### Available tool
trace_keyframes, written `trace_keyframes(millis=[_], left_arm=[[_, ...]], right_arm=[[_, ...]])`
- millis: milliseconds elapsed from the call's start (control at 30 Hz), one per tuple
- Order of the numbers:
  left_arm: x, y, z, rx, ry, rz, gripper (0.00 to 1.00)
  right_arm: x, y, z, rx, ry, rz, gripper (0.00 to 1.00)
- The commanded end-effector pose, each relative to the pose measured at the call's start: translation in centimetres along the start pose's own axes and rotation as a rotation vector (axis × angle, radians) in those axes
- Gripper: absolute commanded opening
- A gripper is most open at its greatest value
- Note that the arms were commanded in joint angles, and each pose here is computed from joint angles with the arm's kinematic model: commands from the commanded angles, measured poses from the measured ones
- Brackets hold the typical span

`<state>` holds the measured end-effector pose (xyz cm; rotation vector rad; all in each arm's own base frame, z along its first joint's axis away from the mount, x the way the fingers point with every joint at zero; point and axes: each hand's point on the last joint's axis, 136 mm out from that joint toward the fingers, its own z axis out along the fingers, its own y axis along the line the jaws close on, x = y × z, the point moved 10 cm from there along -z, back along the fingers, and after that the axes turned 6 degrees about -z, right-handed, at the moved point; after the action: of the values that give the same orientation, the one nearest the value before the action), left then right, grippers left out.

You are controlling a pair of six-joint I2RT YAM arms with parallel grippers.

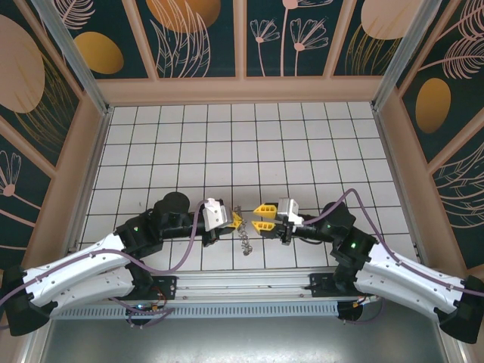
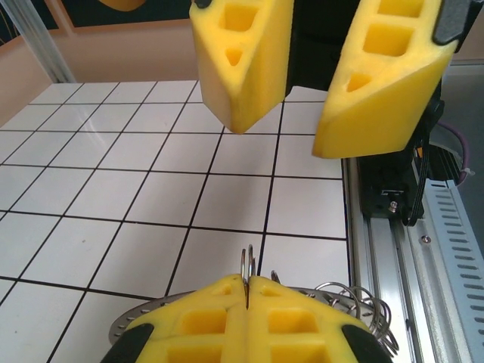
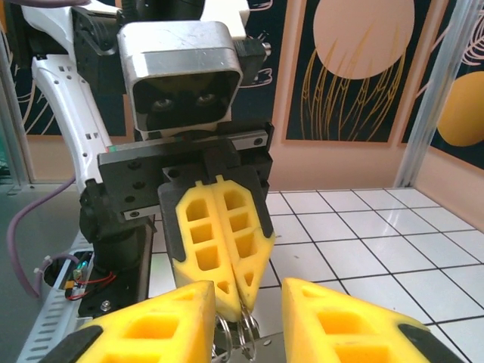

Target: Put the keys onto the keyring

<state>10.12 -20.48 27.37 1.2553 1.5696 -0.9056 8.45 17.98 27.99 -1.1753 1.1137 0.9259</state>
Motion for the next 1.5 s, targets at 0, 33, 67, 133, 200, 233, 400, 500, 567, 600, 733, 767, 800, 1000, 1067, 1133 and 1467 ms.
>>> trace_keyframes(millis=[0, 33, 67, 133, 200, 233, 400, 500, 567, 600, 733, 767, 800, 1000, 1067, 1133, 1467], left_arm=[[-1.4, -0.2, -0.5, 0.018, -0.076, 0.024, 0.0], [-1.5, -0.3, -0.5, 0.025, -0.077, 0.026, 0.0], [-1.5, -0.3, -0.6, 0.032, -0.076, 0.026, 0.0], [-1.7, -0.3, -0.6, 0.031, -0.074, 0.028, 0.0], [-1.8, -0.4, -0.7, 0.034, -0.072, 0.031, 0.0], [-1.8, -0.4, -0.7, 0.034, -0.07, 0.032, 0.0], [-1.8, -0.4, -0.8, 0.034, -0.068, 0.036, 0.0], [-1.7, -0.4, -0.8, 0.035, -0.066, 0.036, 0.0], [-1.8, -0.5, -0.9, 0.039, -0.069, 0.038, 0.0], [-1.8, -0.5, -0.9, 0.041, -0.068, 0.039, 0.0], [-1.7, -0.4, -0.8, 0.042, -0.057, 0.039, 0.0], [-1.7, -0.4, -0.7, 0.043, -0.056, 0.04, 0.0], [-1.7, -0.4, -0.7, 0.044, -0.052, 0.039, 0.0], [-1.7, -0.4, -0.7, 0.045, -0.049, 0.038, 0.0], [-1.6, -0.4, -0.6, 0.044, -0.043, 0.036, 0.0], [-1.6, -0.4, -0.5, 0.044, -0.036, 0.034, 0.0], [-1.6, -0.3, -0.3, 0.043, -0.027, 0.033, 0.0]], right_arm=[[0.4, 0.0, 0.0, 0.018, 0.024, 0.017, 0.3], [0.5, 0.0, 0.1, 0.013, 0.027, 0.019, 0.3], [0.5, 0.0, 0.2, 0.006, 0.029, 0.022, 0.3], [0.6, 0.1, 0.4, -0.014, 0.037, 0.028, 0.29], [0.8, 0.1, 0.6, -0.024, 0.047, 0.035, 0.29], [0.9, 0.0, 0.7, -0.023, 0.056, 0.039, 0.29], [1.2, 0.0, 1.1, -0.031, 0.081, 0.047, 0.29], [1.2, 0.0, 1.1, -0.037, 0.084, 0.05, 0.29], [1.3, 0.0, 1.2, -0.038, 0.089, 0.052, 0.29], [1.4, 0.0, 1.2, -0.039, 0.092, 0.054, 0.29], [1.6, 0.0, 1.6, -0.053, 0.109, 0.061, 0.27], [1.6, 0.0, 1.7, -0.053, 0.114, 0.061, 0.27], [1.7, -0.1, 1.8, -0.054, 0.12, 0.062, 0.27], [1.7, -0.2, 2.0, -0.053, 0.132, 0.053, 0.23], [1.5, -0.2, 2.1, -0.055, 0.13, 0.047, 0.2], [1.5, -0.2, 2.1, -0.058, 0.13, 0.044, 0.19], [1.4, -0.1, 2.2, -0.073, 0.133, 0.041, 0.19]])
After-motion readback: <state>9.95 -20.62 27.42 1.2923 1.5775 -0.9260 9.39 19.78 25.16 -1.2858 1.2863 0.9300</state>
